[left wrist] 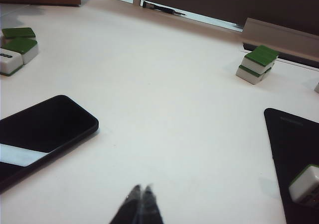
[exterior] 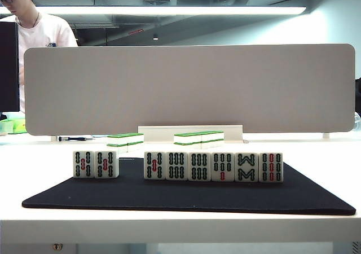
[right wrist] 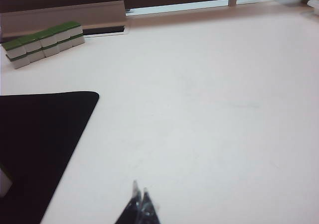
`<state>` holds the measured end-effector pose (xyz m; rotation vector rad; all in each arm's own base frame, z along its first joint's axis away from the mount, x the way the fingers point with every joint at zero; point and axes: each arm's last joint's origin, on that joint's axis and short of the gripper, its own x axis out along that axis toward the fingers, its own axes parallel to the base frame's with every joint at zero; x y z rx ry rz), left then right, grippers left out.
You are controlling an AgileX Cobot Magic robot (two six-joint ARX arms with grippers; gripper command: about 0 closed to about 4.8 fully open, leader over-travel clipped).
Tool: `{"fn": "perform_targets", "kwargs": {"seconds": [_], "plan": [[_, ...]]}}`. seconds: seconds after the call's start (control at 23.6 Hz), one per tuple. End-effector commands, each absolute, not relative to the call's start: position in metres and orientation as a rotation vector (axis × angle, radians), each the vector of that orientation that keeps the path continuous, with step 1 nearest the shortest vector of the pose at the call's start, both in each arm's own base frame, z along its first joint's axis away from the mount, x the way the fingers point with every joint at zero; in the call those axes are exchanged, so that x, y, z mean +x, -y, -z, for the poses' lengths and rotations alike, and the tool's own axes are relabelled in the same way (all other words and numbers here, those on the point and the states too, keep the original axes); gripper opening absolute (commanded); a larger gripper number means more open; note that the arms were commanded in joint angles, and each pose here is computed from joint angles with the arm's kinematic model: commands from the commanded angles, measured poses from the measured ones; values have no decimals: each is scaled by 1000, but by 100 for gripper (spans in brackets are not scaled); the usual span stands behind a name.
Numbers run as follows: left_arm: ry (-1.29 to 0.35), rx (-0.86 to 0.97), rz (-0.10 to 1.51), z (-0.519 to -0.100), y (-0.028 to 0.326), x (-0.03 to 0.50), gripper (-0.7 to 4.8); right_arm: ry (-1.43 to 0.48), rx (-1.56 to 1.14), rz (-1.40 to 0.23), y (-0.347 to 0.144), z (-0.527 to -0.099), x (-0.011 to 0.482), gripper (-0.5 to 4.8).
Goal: Take a mahjong tile from your hand cards and play it out.
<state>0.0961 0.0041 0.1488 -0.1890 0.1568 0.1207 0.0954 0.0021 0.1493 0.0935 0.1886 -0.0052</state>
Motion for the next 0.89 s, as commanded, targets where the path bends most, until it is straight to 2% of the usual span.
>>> {"fn": "perform_targets", "kwargs": {"seconds": [0.04, 0.72, 0.89], "plan": [[-167, -187, -117, -148, -4, 96, -5, -182, 87, 5, -2, -150, 95, -1], [-167, -187, -116, -148, -4, 96, -5, -214, -11, -7, -2, -147, 96, -1], [-167, -187, -116, -148, -4, 96, -5, -167, -48, -4, -2, -151, 95, -1]]}}
